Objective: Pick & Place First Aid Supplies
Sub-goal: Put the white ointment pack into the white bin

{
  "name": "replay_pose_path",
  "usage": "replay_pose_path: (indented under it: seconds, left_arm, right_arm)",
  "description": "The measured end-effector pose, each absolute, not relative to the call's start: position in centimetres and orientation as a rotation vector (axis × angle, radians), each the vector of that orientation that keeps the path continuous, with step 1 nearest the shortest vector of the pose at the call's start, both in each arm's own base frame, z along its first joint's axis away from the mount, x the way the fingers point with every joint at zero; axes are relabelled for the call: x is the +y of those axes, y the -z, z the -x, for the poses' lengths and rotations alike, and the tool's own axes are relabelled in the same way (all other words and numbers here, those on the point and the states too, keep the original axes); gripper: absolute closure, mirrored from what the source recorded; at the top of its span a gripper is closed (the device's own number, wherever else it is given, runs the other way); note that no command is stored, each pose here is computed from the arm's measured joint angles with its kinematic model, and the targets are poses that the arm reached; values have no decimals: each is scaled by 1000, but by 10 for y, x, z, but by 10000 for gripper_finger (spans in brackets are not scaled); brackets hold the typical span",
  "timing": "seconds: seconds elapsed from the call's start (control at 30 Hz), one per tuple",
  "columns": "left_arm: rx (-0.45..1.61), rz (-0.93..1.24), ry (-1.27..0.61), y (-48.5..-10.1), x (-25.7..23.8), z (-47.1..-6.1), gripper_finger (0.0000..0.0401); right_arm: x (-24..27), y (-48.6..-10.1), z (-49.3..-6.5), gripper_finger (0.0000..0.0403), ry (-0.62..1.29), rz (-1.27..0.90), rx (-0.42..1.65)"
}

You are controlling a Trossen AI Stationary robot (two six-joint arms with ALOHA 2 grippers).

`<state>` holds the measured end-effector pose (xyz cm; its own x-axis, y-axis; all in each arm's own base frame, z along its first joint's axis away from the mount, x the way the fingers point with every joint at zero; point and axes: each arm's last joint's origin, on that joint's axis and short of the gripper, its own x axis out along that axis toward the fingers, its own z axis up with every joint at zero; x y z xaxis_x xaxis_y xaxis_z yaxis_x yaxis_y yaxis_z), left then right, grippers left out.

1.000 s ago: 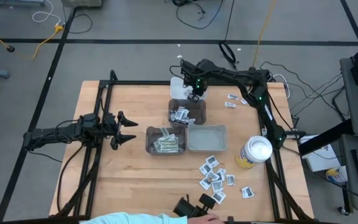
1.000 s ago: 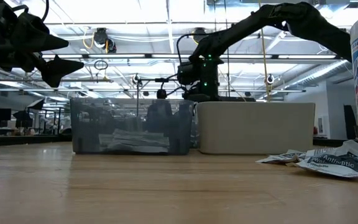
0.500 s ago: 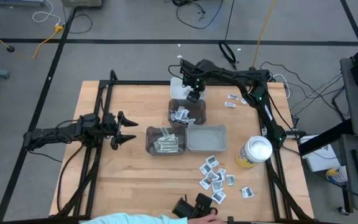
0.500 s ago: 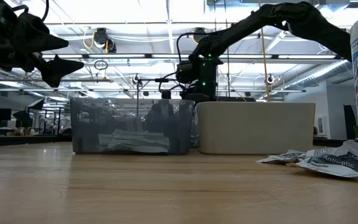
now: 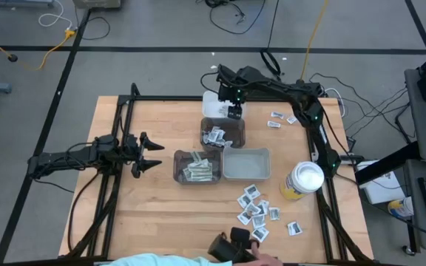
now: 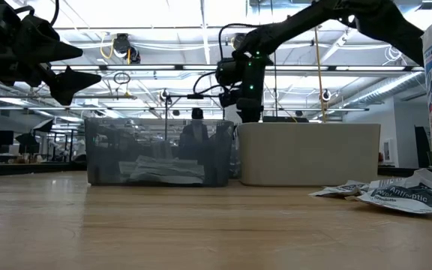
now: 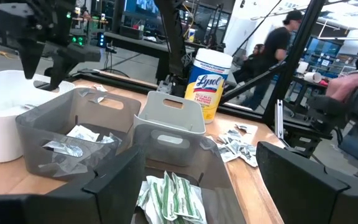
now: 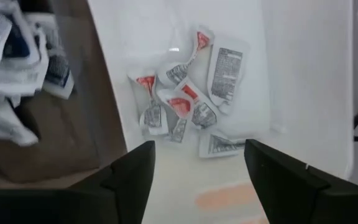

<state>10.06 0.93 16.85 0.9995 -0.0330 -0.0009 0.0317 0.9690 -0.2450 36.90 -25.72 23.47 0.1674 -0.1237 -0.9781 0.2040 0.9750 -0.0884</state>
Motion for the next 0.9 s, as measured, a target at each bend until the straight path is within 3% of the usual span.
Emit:
replay_pose_path:
  seconds: [0.4,0.9]
  left_arm:
    - [5,247,33,-169,9,-101,91]
    - [5,248,33,-169,9,-101,91]
  right_arm:
    - [-255,-250,-356,163,248,-77,1372]
    - [-214,-251,-267,163,307,-104,1349]
